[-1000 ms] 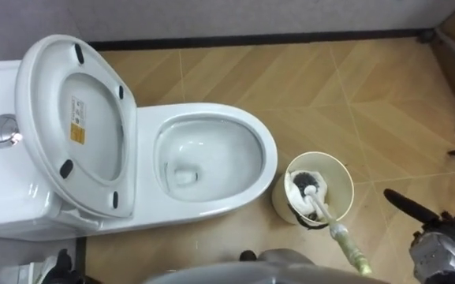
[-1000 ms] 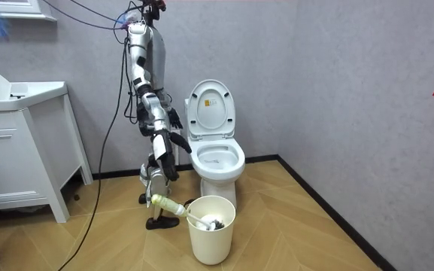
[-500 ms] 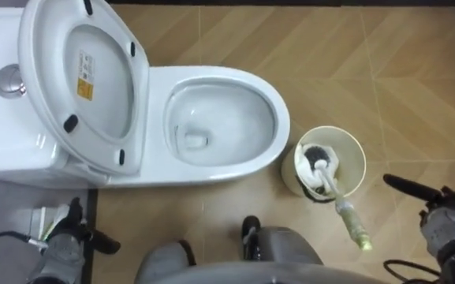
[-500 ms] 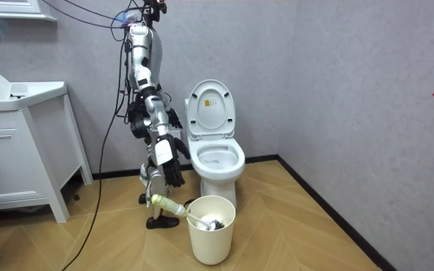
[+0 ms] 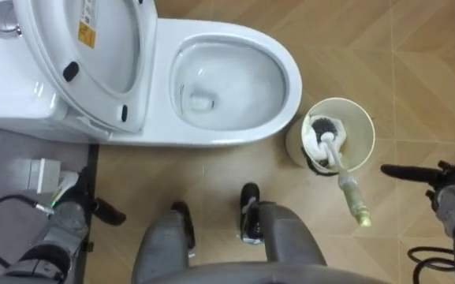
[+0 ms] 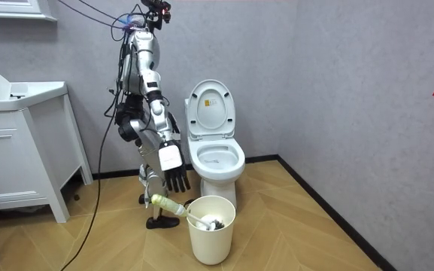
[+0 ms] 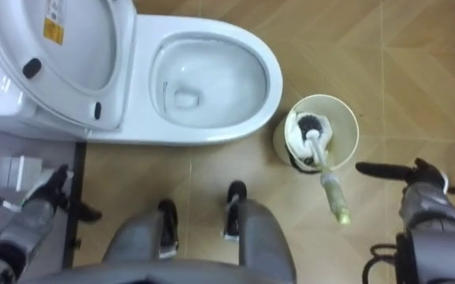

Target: Brush toilet

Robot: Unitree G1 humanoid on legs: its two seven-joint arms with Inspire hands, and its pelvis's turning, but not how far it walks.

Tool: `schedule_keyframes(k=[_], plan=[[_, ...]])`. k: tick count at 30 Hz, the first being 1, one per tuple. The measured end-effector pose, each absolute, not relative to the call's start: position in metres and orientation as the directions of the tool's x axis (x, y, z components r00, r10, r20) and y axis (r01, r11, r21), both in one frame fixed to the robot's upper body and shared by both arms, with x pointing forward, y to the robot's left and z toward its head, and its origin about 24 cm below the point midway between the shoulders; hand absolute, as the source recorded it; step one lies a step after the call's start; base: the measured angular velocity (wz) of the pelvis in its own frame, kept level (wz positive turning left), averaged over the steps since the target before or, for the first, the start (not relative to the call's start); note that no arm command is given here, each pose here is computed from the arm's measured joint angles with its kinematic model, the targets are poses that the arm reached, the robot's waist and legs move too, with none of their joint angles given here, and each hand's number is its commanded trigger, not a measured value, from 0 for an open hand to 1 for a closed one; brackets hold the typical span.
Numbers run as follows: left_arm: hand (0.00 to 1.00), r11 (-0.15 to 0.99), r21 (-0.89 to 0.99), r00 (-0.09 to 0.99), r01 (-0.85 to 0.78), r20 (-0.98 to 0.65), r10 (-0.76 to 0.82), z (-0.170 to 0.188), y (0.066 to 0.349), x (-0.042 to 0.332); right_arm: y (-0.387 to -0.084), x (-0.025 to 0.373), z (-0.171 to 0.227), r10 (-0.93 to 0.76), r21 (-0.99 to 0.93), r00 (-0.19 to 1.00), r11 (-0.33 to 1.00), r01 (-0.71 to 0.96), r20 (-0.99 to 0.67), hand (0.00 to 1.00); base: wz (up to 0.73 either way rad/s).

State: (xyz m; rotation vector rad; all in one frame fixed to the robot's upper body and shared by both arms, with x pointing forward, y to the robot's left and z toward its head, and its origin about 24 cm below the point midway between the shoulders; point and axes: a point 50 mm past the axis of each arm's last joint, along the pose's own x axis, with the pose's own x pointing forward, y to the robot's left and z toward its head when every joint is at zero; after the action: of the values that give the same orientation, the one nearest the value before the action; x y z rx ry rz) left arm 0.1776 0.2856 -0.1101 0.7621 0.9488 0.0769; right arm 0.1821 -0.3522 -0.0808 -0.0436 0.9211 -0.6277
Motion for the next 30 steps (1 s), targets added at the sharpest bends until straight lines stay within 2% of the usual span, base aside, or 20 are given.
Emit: schedule_keyframes(k=[10, 24, 30], plan=[[0.0, 0.744, 0.617, 0.625, 0.256, -0.693, 0.36, -0.105, 0.281, 0.191, -0.348, 0.191, -0.079, -0.46, -0.276, 0.464, 0.869, 0.411, -0.757, 0.0, 0.0], [0.0, 0.73, 0.636, 0.659, 0.249, -0.664, 0.353, -0.096, 0.281, 0.207, -0.342, 0.189, -0.083, -0.364, -0.107, 0.492, 0.873, 0.475, -0.791, 0.0, 0.03], [0.0, 0.72, 0.653, 0.681, 0.234, -0.639, 0.358, -0.088, 0.285, 0.217, -0.339, 0.19, -0.084, -0.312, -0.063, 0.517, 0.895, 0.443, -0.797, 0.0, 0.01]])
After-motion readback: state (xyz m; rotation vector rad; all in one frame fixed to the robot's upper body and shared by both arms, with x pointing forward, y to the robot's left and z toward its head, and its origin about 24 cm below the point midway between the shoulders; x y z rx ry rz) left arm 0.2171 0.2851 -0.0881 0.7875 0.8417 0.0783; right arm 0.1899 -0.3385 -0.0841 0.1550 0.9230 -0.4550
